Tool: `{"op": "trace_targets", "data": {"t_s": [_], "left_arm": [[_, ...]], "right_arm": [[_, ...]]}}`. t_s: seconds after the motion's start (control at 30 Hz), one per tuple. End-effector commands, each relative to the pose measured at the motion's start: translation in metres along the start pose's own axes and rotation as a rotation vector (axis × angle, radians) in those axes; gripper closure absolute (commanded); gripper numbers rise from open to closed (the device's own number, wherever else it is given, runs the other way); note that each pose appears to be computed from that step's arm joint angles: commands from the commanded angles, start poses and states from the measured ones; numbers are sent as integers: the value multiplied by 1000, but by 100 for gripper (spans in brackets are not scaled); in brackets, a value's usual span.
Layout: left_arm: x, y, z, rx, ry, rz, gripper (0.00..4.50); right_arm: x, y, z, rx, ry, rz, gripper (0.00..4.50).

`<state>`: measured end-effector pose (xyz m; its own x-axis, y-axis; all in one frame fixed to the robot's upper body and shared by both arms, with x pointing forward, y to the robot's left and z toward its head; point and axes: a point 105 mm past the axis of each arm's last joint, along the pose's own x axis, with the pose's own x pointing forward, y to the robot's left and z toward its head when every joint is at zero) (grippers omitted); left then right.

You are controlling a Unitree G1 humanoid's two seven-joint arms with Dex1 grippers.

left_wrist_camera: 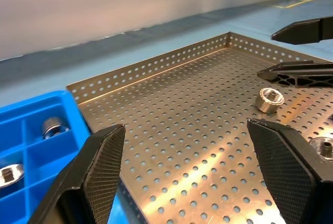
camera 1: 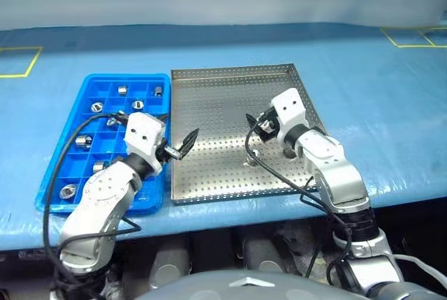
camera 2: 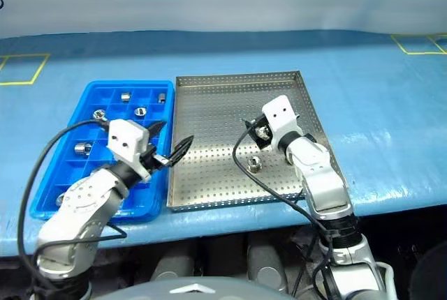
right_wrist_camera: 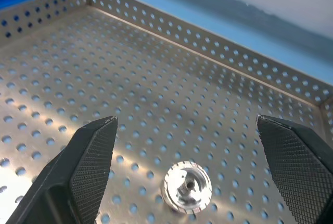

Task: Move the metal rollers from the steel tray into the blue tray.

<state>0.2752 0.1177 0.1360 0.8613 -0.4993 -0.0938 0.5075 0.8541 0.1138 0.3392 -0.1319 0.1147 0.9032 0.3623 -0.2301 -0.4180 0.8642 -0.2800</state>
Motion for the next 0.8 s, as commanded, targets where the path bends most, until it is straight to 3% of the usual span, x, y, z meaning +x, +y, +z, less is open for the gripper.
{"op": "trace_targets", "data": {"t_s": [0.03,0.3,0.8], "left_arm": [[10,-7,6,37,-34,-40,42],[25,-17,-1,32,-25,-85,42],[28,-23,-11,17,9,-109,42]], "right_arm": [[-20,-28,-5,-8,45,-83,0],[-38,-43,-31,111,130,-154,0],[-27,-10,-46,259,151,-56,0]]}}
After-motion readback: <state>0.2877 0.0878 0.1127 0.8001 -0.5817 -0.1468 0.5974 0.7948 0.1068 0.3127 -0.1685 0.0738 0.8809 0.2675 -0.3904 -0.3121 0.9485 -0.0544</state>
